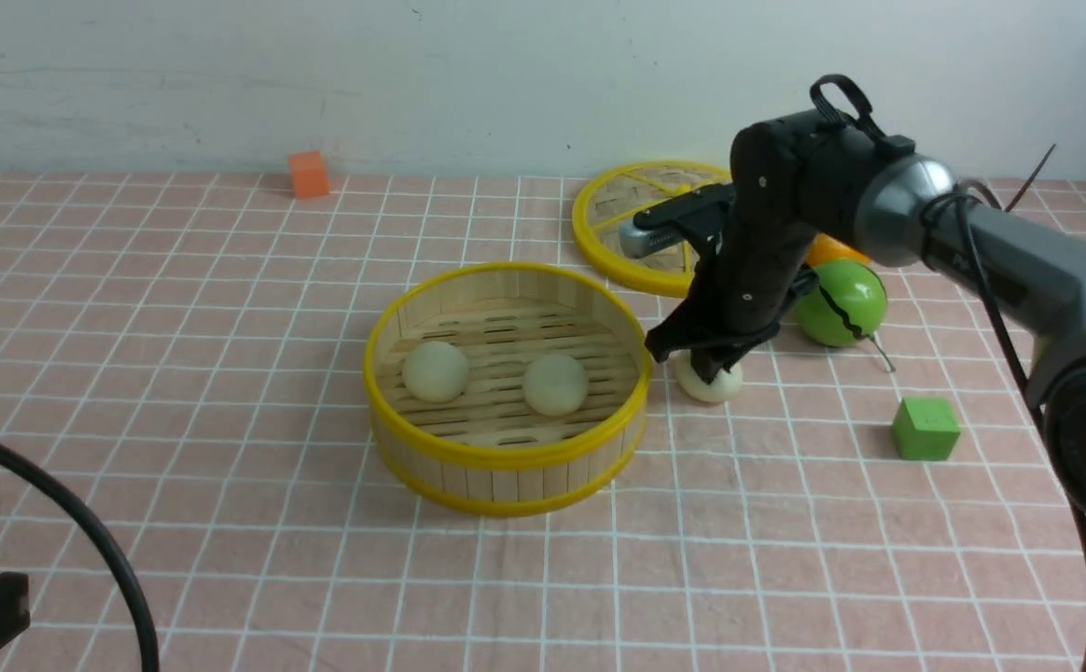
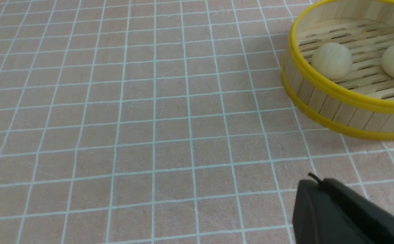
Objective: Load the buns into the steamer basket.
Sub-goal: Use the right arm to grab a steamed stuffed bun, then use the right arm to put the steamed stuffed bun into the steamer
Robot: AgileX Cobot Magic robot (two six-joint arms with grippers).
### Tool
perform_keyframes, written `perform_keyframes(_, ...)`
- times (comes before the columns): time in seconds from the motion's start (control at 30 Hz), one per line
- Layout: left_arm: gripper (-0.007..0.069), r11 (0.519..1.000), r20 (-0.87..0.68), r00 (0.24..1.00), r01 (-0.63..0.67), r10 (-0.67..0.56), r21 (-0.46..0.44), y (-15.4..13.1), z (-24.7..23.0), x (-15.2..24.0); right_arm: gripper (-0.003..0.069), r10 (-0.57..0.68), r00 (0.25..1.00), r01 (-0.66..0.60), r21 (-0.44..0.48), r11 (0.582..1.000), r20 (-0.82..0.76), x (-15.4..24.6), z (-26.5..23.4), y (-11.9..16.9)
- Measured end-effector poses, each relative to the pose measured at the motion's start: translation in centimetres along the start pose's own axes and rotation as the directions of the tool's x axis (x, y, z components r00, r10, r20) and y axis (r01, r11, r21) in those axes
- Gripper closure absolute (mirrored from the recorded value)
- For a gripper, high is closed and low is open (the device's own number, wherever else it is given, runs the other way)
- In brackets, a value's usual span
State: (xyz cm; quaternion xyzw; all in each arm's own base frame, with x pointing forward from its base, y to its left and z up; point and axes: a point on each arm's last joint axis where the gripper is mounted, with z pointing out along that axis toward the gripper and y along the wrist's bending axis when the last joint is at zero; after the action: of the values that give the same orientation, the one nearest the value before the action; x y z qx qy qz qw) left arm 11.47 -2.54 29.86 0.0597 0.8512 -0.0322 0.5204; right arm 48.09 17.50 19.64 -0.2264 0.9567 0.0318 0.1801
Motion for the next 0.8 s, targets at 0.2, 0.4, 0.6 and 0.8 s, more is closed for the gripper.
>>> perform_keyframes(0.2,0.0639,1.000,0.007,1.000,0.001,-0.001,0.004,0.0,0.0,-0.1,0.0648,-0.122,0.979,0.123,0.006,0.992,0.161,-2.7,-6.3,2.5)
perform_keyframes(0.4,0.0638,1.000,0.017,1.000,0.002,-0.002,0.011,-0.1,0.0,-0.2,0.0648,-0.281,0.894,0.300,0.000,0.954,0.349,-4.5,-11.1,8.4)
perform_keyframes(0.6,0.0638,1.000,0.017,1.000,0.012,-0.012,0.018,-0.2,0.0,-0.2,0.0648,-0.327,0.878,0.358,-0.025,0.933,0.350,-4.6,-7.6,11.7)
perform_keyframes(0.8,0.0635,0.999,0.013,1.000,0.025,-0.025,0.025,-0.2,0.0,-0.1,0.0625,-0.335,0.894,0.364,-0.044,0.931,0.296,-4.3,-3.3,12.3)
